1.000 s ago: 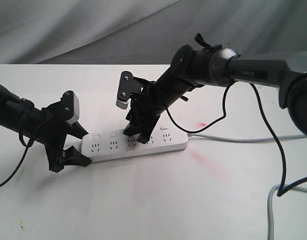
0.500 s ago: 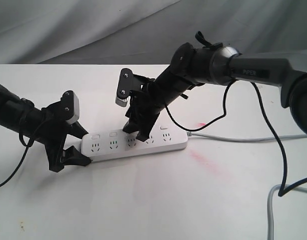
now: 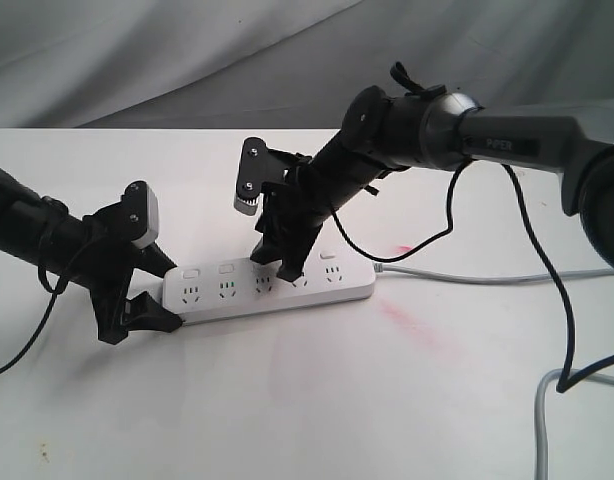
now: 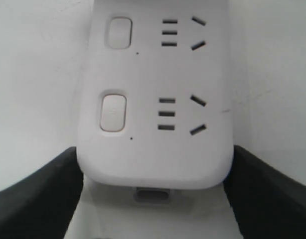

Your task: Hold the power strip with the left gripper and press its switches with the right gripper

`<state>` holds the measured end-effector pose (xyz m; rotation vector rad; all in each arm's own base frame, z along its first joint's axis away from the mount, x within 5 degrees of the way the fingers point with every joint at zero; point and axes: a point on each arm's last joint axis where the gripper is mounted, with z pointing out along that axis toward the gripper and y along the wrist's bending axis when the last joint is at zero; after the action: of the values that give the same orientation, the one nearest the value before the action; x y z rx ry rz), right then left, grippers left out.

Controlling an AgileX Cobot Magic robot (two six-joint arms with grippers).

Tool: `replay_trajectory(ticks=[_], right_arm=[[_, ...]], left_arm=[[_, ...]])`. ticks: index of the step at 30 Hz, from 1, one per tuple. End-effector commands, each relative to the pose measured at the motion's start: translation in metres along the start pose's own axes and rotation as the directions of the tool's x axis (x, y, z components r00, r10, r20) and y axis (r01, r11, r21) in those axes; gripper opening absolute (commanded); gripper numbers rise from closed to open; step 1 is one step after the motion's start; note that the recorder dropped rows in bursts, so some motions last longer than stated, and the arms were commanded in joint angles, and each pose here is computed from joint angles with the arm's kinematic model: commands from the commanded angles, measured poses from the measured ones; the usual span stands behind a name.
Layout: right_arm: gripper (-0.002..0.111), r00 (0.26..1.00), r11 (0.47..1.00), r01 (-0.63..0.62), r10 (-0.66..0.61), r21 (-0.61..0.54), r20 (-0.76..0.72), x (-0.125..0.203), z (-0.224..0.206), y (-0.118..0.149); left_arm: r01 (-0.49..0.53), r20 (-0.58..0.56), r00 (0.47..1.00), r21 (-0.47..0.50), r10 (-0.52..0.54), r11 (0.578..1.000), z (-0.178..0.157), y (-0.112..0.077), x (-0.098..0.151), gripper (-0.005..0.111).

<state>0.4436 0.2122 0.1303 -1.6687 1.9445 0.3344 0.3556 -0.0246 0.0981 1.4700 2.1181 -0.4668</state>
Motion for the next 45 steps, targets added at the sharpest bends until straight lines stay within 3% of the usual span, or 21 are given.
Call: replay_trajectory(ticks=[1,15,45], right_arm=[[0.043,1.000,1.000,0.000,0.000,0.003,-0.002,0.001,-0.001,0.000],[0.043,0.999,0.995,-0.041,0.038,-0.087,-0.038,0.021,0.028,0.010],[0.043,0.993,0.988,-0.092,0.082,-0.120,-0.084,0.051,0.037,0.004]], left_arm=[[0.009,0.008,1.000,-0.011,-0.009,1.000,0.000,0.001,-0.003,0.054],[0.007,0.008,1.000,-0.011,-0.007,1.000,0.000,0.001,-0.003,0.054],[0.009,0.008,1.000,-0.011,-0.009,1.000,0.000,0.001,-0.003,0.054]])
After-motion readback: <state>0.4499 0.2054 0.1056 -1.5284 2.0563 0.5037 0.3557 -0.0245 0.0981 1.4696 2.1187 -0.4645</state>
